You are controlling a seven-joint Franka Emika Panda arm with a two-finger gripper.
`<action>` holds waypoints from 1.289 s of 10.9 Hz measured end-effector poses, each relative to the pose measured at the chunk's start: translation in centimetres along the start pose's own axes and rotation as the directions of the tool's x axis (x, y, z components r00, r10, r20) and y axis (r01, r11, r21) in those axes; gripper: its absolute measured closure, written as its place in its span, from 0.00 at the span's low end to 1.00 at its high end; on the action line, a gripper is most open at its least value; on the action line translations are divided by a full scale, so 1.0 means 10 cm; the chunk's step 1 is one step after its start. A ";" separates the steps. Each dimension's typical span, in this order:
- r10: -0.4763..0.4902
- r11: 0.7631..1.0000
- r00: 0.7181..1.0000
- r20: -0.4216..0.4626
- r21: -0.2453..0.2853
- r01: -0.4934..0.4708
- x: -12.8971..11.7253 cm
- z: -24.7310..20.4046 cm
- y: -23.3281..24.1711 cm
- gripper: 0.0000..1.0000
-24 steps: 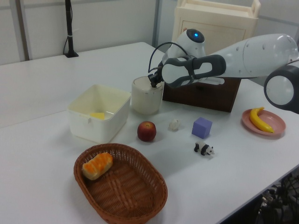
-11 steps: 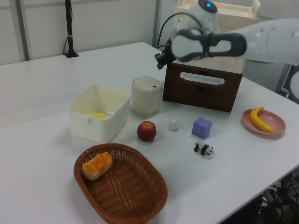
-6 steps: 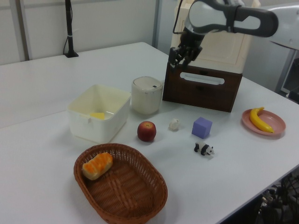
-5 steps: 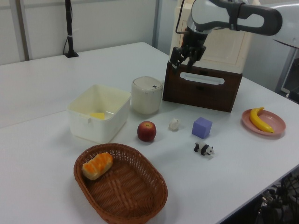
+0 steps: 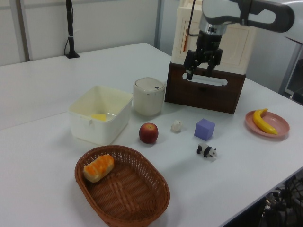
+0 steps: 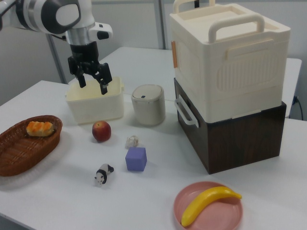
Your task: Close the trash can
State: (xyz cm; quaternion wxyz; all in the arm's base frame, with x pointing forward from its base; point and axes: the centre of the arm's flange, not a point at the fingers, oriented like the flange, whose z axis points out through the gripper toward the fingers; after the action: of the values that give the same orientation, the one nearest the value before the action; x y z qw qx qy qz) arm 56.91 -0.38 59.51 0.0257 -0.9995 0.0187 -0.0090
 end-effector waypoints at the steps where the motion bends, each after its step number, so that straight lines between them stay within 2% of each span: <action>1: 0.079 0.997 0.997 0.008 -0.007 -0.079 -0.06 -0.06 0.02 0.00; 3: 0.167 0.985 0.986 -0.004 -0.045 -0.167 -0.08 -0.10 0.03 0.00; 4: 0.167 0.984 0.986 -0.007 -0.052 -0.167 -0.08 -0.11 0.03 0.00; 7: 0.099 0.993 0.995 -0.012 -0.055 -0.100 -0.08 -0.15 0.04 0.00; 14: 0.081 0.995 0.997 -0.011 -0.055 -0.082 -0.08 -0.14 0.04 0.00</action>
State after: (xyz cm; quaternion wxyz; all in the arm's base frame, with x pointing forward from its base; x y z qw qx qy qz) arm 56.12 -0.79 60.90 -0.0017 -0.9981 0.0599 -0.0117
